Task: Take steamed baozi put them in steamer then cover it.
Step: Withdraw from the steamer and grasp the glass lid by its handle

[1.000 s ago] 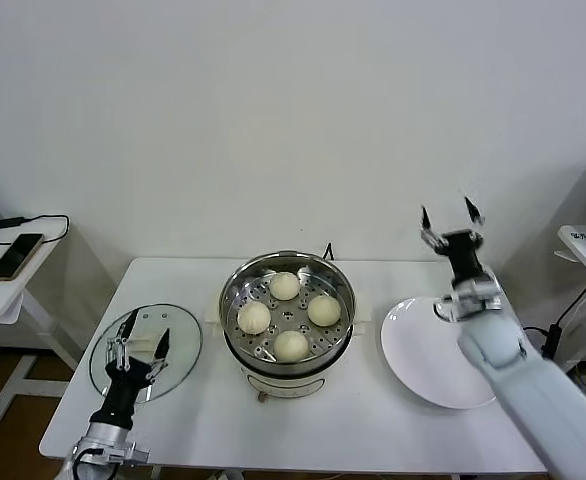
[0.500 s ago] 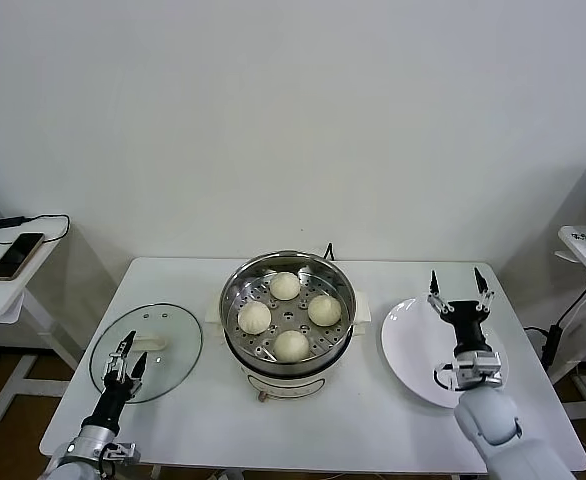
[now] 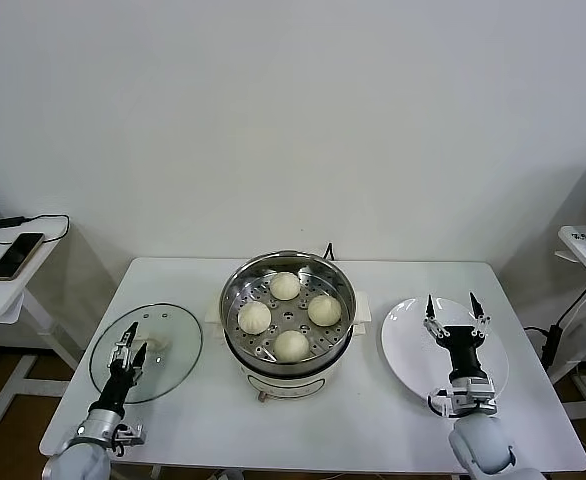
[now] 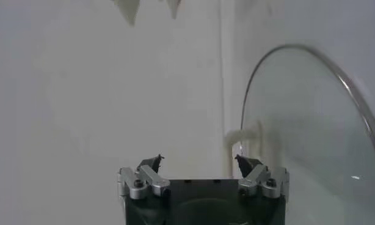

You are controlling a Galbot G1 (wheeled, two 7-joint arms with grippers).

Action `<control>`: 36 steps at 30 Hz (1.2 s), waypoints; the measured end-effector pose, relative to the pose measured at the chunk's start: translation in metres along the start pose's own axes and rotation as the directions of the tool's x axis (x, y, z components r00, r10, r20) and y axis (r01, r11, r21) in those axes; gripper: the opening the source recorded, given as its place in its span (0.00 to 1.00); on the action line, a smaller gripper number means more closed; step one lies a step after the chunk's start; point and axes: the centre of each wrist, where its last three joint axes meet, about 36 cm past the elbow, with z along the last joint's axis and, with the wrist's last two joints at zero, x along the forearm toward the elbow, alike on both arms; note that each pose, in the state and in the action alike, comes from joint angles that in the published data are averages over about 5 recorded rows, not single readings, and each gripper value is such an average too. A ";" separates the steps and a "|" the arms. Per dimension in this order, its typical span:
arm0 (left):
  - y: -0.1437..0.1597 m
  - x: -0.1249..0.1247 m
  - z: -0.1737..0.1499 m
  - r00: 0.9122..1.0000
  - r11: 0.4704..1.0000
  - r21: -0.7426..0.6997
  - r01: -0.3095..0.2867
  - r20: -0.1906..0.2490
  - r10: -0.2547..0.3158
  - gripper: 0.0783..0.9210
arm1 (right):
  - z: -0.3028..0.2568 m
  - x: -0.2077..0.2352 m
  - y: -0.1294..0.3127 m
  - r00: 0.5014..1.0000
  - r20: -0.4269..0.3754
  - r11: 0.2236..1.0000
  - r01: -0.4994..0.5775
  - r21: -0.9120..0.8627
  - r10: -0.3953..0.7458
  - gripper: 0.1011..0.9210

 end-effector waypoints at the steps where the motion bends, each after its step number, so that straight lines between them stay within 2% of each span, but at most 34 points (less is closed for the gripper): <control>1: -0.001 -0.002 0.000 1.000 1.000 -0.001 -0.001 -0.002 0.001 0.88 | 0.001 0.001 0.000 1.000 -0.001 1.000 0.000 0.000 0.000 0.88; 17: -0.002 -0.034 0.004 1.000 1.000 -0.013 0.001 -0.027 -0.002 0.88 | 0.009 0.015 0.005 1.000 -0.020 1.000 0.000 0.007 0.000 0.88; 20: -0.002 -0.038 0.006 1.000 1.000 -0.014 -0.002 -0.031 0.002 0.85 | 0.009 0.016 0.006 1.000 -0.022 1.000 0.000 0.007 0.000 0.88; 36: -0.008 -0.044 0.009 0.998 0.999 0.012 -0.050 -0.036 0.050 0.31 | 0.011 0.017 0.006 1.000 -0.020 1.000 0.001 0.013 -0.001 0.88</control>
